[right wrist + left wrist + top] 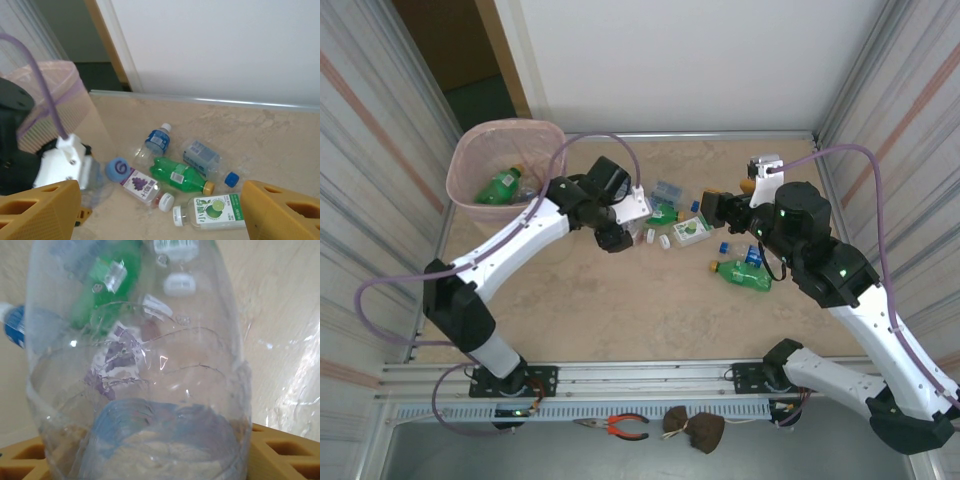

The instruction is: Put the plastic bottles in the bin

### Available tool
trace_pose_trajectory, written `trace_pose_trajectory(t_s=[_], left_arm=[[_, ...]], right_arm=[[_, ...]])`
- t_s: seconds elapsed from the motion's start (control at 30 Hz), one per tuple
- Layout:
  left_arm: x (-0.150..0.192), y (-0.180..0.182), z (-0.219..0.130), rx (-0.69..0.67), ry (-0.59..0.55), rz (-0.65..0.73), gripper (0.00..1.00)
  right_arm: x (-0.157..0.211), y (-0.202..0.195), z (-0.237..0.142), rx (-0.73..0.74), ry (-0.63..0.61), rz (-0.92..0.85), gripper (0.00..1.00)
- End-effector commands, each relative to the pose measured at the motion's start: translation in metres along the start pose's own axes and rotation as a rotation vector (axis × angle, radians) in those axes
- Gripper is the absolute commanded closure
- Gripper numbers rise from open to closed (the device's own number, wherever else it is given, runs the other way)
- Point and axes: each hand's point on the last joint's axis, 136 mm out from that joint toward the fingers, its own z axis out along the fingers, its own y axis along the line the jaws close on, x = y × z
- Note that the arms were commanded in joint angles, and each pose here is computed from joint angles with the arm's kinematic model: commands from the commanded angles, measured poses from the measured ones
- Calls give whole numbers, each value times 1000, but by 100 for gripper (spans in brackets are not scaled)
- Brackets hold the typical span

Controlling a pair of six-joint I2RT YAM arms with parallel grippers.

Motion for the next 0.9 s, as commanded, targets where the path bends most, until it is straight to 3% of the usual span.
trace_pose_trajectory(t_s=[0.0,0.3,0.47,0.7,0.87], left_arm=[[-30,3,-41,-10,-137,-20,31],[-60,43,-119,-113,-324,-128,32],[-60,77,-161,-179,-424,-250,33],[-35,123,-204,-263,-501,-441,34],[-1,154,-213,-261,-521,-619,35]], right_arm=[[-2,-5,-3,17,-18,13,18],[-3,-5,-2,14,-20,11,18],[-3,-5,-1,14,-19,13,17],[-4,-5,-1,12,-17,12,17],[-5,-2,1,2,-14,14,17]])
